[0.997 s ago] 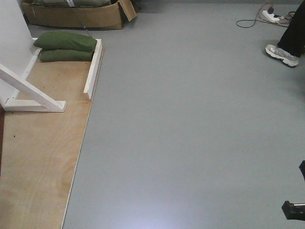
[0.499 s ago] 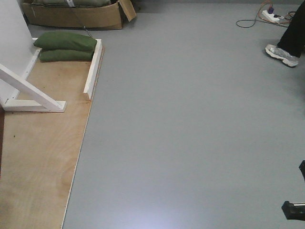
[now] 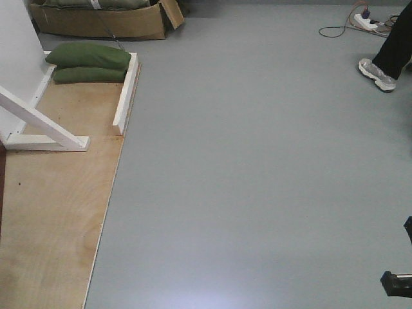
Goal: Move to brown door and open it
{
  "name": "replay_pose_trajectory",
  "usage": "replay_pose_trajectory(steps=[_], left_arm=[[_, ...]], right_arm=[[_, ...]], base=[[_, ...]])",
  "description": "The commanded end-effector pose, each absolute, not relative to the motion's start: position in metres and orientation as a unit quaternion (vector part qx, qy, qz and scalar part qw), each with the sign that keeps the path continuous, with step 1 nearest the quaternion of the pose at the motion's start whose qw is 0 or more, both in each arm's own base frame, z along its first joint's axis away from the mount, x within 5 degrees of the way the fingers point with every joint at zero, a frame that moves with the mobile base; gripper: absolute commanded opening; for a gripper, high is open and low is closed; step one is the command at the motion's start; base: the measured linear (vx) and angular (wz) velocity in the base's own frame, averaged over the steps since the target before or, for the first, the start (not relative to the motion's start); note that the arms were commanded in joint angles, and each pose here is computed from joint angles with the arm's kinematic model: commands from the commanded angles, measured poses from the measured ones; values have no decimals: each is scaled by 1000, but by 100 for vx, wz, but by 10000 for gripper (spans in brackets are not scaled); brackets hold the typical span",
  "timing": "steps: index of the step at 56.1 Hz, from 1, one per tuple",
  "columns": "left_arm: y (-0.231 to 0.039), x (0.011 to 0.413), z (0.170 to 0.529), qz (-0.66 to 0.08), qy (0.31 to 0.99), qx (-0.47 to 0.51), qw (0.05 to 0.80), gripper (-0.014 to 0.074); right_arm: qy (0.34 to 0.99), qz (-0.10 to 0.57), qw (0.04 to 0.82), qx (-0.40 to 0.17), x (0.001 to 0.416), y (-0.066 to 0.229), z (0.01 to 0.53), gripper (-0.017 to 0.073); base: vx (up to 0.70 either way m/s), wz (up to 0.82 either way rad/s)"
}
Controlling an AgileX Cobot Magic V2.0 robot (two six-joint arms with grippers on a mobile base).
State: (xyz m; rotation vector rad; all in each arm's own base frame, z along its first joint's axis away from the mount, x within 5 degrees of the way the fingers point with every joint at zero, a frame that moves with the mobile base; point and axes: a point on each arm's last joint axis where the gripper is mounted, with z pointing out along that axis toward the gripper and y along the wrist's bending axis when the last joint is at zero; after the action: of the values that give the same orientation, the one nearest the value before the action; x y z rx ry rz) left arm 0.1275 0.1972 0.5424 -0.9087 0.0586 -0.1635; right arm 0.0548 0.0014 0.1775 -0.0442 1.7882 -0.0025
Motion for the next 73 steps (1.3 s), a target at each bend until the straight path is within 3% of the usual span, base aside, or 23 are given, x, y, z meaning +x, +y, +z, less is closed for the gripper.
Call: replay_pose_trajectory(steps=[1, 7, 8, 9, 22, 41, 73], left_arm=[[207, 120, 546, -56, -2, -428, 902, -4], [228, 119, 533, -57, -28, -452, 890, -4], [252, 117, 518, -55, -52, -482, 873, -4], [257, 117, 515, -56, -55, -486, 871, -4], [288, 139, 493, -144, -46, -534, 832, -4], [279, 163, 508, -183, 106, -563, 799, -4], [252, 154, 528, -208, 133, -554, 795, -4]], right_arm=[[750, -7, 662, -22, 55, 1, 184, 0], [750, -7, 662, -22, 55, 1, 184, 0], [750, -7, 662, -22, 55, 1, 184, 0], [750, -7, 662, -22, 55, 1, 184, 0], [750, -7, 662, -22, 55, 1, 184, 0], [750, -7, 662, -22, 55, 1, 184, 0], [750, -7, 662, -22, 55, 1, 184, 0]], base=[[0, 0], [0, 0], [0, 0], [0, 0], [0, 0], [0, 0], [0, 0]])
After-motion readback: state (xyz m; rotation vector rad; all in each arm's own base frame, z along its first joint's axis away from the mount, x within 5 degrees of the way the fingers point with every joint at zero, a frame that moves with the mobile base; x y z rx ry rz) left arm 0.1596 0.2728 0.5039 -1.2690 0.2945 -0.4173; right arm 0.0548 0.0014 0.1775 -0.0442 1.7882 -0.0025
